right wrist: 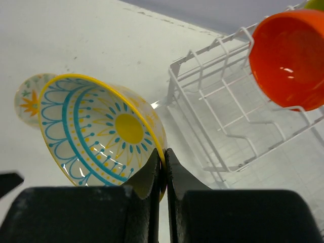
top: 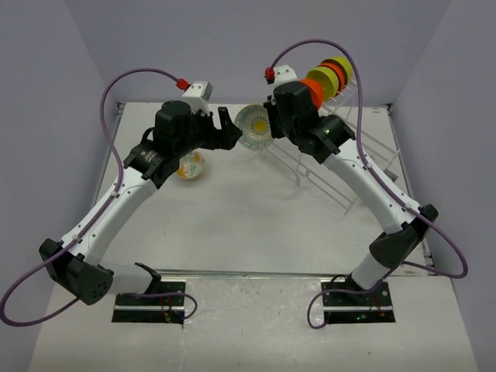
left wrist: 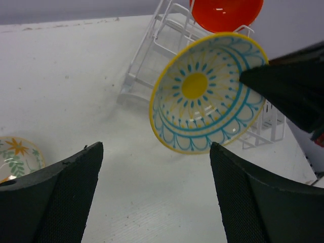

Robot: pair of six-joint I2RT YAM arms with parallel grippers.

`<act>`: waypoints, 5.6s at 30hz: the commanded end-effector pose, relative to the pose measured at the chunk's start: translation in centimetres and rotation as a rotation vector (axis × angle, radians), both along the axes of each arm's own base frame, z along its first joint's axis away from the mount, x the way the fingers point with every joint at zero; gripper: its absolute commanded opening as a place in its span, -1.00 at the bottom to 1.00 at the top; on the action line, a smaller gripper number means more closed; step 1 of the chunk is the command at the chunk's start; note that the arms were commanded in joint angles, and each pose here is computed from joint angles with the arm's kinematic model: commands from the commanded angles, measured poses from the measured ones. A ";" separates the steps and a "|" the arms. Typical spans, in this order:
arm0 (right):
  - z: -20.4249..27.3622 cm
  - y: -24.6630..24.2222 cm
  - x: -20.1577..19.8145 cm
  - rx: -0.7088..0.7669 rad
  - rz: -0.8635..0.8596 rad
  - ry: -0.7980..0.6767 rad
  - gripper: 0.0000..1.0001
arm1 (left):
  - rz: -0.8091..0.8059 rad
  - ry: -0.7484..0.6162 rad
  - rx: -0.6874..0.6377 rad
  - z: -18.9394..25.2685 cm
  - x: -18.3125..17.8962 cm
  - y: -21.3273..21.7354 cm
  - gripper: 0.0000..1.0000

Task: Unload the bowls from the dish rack

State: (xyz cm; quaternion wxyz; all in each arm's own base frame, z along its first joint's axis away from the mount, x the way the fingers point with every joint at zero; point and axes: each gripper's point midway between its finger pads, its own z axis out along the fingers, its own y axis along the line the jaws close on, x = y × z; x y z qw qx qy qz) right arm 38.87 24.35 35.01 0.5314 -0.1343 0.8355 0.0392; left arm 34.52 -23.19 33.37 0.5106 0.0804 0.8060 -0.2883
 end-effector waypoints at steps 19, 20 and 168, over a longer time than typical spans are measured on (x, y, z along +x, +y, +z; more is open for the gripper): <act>1.7 3.5 -3.2 0.298 0.138 0.049 0.98 | 0.384 0.088 0.152 -3.6 4.4 5.3 -1.00; 1.9 2.7 -3.2 0.287 0.113 0.035 0.98 | 0.417 0.121 0.160 -4.9 4.7 6.4 -1.00; 0.1 -8.0 -6.0 0.216 -0.047 -0.004 0.98 | 0.093 0.170 0.245 -12.0 0.6 -3.2 -1.00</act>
